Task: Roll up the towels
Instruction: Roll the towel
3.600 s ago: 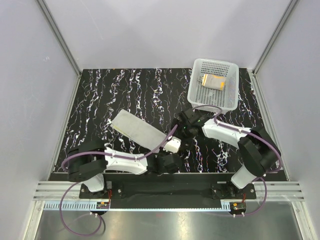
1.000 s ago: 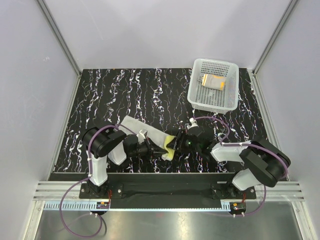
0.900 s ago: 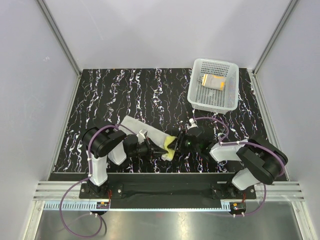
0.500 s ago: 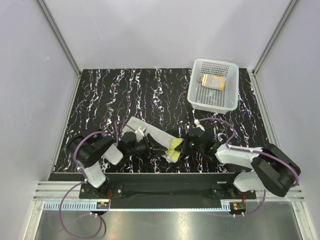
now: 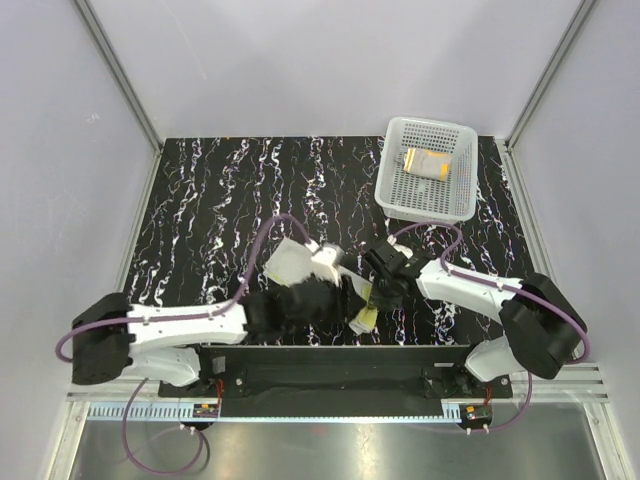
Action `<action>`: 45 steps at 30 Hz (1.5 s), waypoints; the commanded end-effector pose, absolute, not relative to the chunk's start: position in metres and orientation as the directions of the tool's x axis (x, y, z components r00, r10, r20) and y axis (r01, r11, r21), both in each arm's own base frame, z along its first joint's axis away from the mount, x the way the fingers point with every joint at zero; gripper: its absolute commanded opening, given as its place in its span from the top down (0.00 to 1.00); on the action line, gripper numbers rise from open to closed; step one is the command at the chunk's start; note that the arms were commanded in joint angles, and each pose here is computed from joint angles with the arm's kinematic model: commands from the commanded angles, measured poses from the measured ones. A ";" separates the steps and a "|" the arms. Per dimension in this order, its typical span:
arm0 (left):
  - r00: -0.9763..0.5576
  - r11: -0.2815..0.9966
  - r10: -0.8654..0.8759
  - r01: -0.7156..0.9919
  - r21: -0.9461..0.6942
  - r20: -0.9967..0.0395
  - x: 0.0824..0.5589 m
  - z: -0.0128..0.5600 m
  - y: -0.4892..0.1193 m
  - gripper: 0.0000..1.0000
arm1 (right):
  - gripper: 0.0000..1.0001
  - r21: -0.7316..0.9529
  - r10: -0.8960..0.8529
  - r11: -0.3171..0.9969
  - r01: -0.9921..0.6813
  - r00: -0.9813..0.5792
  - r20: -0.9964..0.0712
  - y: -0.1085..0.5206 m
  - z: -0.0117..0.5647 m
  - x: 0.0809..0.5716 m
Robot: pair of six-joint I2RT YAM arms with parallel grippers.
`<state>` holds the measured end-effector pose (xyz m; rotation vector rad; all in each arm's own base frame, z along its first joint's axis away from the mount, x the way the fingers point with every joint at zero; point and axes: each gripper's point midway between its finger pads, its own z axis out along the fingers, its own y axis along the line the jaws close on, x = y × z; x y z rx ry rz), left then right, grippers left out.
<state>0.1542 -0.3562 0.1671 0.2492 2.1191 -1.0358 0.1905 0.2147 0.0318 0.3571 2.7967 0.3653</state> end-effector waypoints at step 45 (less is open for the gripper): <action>-0.466 0.808 0.276 0.586 -0.060 -0.841 0.131 0.047 -0.393 1.00 | 0.62 0.327 0.289 0.920 0.218 -0.939 -0.187 0.220 0.057 0.173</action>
